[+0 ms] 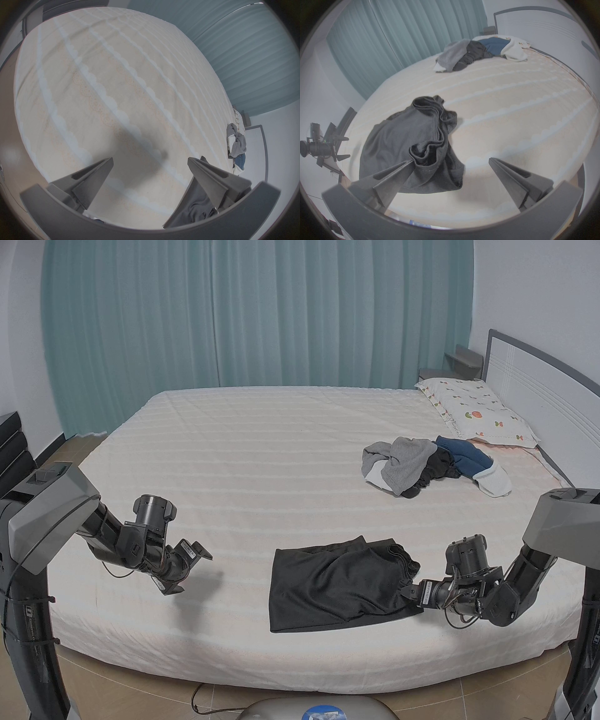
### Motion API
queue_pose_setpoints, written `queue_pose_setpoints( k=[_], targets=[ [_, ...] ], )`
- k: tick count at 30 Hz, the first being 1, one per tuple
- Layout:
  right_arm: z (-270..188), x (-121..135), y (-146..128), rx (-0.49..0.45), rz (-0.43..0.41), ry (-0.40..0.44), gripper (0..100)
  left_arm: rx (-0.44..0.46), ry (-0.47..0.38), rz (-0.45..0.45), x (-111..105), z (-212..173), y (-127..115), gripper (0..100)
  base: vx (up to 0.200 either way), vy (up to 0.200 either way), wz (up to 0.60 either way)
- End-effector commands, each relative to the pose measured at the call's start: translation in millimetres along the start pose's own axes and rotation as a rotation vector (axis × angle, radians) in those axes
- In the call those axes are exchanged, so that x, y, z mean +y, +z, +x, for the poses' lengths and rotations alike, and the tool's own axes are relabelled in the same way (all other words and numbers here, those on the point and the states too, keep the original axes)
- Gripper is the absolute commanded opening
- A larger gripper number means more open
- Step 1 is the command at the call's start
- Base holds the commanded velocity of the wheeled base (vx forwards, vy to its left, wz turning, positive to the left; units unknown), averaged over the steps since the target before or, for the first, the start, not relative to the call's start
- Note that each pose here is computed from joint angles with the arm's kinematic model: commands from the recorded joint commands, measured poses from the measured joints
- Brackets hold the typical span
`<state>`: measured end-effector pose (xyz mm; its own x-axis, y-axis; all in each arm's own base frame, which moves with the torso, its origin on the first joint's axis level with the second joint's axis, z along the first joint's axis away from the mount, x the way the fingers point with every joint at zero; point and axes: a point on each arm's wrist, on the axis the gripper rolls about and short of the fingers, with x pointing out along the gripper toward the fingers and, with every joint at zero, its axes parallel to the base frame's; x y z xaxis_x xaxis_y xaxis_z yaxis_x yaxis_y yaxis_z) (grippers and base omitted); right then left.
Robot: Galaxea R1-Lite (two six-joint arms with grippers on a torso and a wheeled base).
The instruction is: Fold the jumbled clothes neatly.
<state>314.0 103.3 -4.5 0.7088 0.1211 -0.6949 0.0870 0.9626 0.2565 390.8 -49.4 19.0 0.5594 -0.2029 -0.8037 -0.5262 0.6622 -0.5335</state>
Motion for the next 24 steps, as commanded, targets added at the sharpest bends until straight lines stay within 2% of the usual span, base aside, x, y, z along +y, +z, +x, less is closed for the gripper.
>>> queue_pose_setpoints(
  k=[1,7,10,12,15,20,24],
  targets=[
    [-9.6,-21.9,-13.8,0.004,0.003,0.002,100,-0.014,0.013,-0.001,0.0,2.6,0.1,100,0.000,0.000,0.00],
    [-12.0,-36.3,-13.7,-0.001,0.019,-0.021,100,-0.021,0.016,-0.010,-0.4,2.0,0.5,100,0.000,0.000,0.00],
    [-16.1,-35.6,-4.2,-0.044,0.039,0.026,100,-0.021,0.016,-0.009,-0.1,1.6,0.3,100,0.000,0.000,0.00],
    [-25.3,-28.1,11.4,-0.110,0.082,0.134,100,-0.021,0.014,-0.011,-0.3,0.6,0.9,100,0.100,0.000,0.00],
    [-26.8,-19.9,28.1,-0.149,0.132,0.209,100,-0.020,0.013,-0.011,-0.2,0.1,0.8,100,0.200,0.000,0.00],
    [-9.3,-12.0,41.4,-0.167,0.158,0.240,100,-0.020,0.017,-0.009,0.3,1.3,-0.1,100,0.200,0.000,0.00],
    [21.7,-3.0,46.7,-0.138,0.161,0.246,100,-0.021,0.018,-0.009,0.3,1.7,0.0,100,0.000,0.000,0.00]
  ],
)
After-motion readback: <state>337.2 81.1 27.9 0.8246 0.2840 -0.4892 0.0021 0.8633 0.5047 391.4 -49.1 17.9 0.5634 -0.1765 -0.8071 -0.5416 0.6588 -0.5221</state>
